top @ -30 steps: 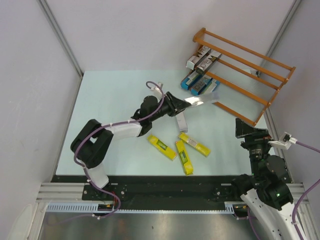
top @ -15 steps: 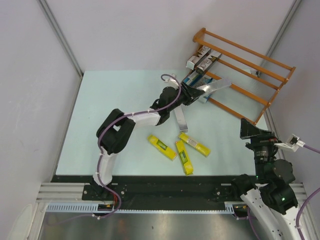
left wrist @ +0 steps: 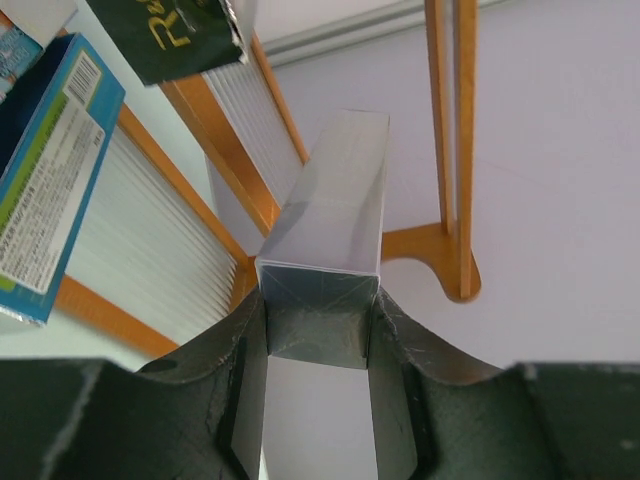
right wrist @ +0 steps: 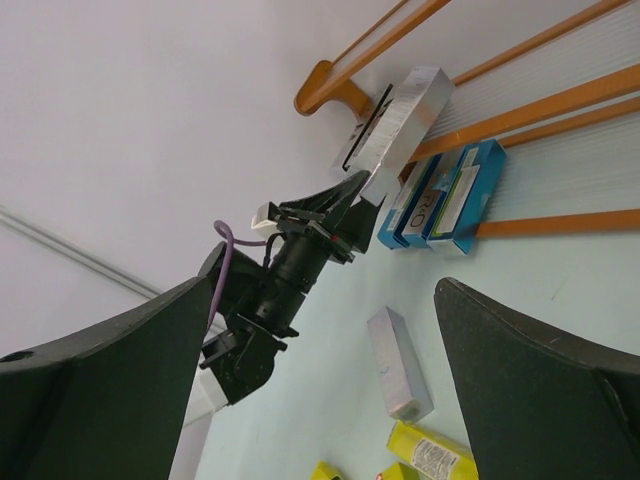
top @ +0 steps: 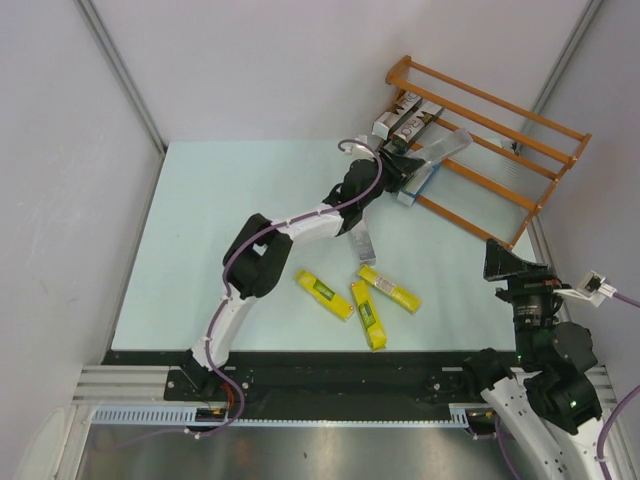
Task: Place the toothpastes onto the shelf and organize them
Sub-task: Place the toothpaste on the shelf.
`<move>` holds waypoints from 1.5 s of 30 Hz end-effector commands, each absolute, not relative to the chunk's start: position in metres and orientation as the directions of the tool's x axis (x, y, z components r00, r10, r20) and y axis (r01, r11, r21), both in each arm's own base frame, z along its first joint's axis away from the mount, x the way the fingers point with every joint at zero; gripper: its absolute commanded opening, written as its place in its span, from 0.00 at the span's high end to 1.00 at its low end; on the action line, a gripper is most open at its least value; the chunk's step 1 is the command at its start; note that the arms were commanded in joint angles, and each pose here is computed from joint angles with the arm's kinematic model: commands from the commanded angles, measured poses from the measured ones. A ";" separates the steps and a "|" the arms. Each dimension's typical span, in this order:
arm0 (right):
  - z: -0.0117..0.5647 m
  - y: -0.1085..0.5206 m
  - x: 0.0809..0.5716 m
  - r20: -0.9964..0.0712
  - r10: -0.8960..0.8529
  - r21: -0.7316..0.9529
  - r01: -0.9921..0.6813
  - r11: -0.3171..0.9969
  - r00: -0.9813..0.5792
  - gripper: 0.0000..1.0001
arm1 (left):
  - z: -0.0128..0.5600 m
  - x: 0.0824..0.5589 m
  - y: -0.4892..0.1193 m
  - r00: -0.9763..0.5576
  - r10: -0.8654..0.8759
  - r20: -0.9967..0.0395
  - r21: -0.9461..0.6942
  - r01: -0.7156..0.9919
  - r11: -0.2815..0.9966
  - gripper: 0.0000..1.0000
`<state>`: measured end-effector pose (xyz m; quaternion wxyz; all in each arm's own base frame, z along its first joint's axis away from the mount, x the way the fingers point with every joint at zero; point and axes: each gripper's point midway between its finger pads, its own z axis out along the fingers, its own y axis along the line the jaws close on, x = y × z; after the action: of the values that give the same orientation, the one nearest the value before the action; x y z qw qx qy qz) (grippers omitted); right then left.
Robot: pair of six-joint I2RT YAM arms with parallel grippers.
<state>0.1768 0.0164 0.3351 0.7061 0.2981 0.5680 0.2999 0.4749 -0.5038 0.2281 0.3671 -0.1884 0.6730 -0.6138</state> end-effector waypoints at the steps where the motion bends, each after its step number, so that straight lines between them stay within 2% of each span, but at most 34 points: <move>1: 0.353 0.005 0.165 -0.611 0.760 0.761 -0.100 0.641 0.222 0.00 | 0.265 0.492 -0.512 -0.626 -0.759 -0.180 -0.979 0.190 0.076 0.98; 11: 0.357 -0.001 0.159 -0.611 0.757 0.762 -0.085 0.641 0.231 0.00 | 0.247 0.516 -0.519 -0.585 -0.808 -0.069 -0.996 0.085 0.024 0.97; 17: 0.359 -0.003 0.156 -0.607 0.761 0.767 -0.082 0.636 0.229 0.00 | 0.249 0.525 -0.521 -0.549 -0.833 -0.066 -0.997 0.075 0.030 0.95; 22: 0.359 -0.004 0.154 -0.593 0.773 0.779 -0.081 0.622 0.227 0.00 | 0.255 0.530 -0.528 -0.547 -0.832 -0.088 -0.994 0.100 0.039 0.87; 26: 0.358 -0.001 0.155 -0.586 0.782 0.786 -0.086 0.612 0.211 0.00 | 0.246 0.529 -0.534 -0.562 -0.821 -0.101 -0.994 0.093 0.058 0.76; 30: 0.358 -0.002 0.153 -0.588 0.781 0.785 -0.087 0.614 0.208 0.00 | 0.241 0.527 -0.537 -0.573 -0.810 -0.123 -0.992 0.098 0.081 0.59; 34: 0.358 -0.001 0.153 -0.585 0.785 0.787 -0.088 0.610 0.204 0.00 | 0.236 0.524 -0.541 -0.588 -0.795 -0.149 -0.988 0.112 0.102 0.52; 39: 0.358 -0.001 0.153 -0.583 0.786 0.789 -0.089 0.608 0.204 0.00 | 0.235 0.517 -0.546 -0.624 -0.764 -0.164 -0.986 0.135 0.102 0.37; 41: 0.358 -0.001 0.153 -0.583 0.787 0.789 -0.089 0.607 0.202 0.00 | 0.235 0.515 -0.547 -0.633 -0.756 -0.169 -0.985 0.141 0.103 0.34; 45: 0.358 0.000 0.153 -0.581 0.789 0.791 -0.089 0.605 0.199 0.00 | 0.237 0.510 -0.548 -0.644 -0.740 -0.193 -0.980 0.169 0.109 0.14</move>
<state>0.1608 0.0051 0.3438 0.7008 0.3095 0.5701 0.2969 0.5208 -0.5420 0.2035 0.3558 -0.2484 0.6704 -0.6019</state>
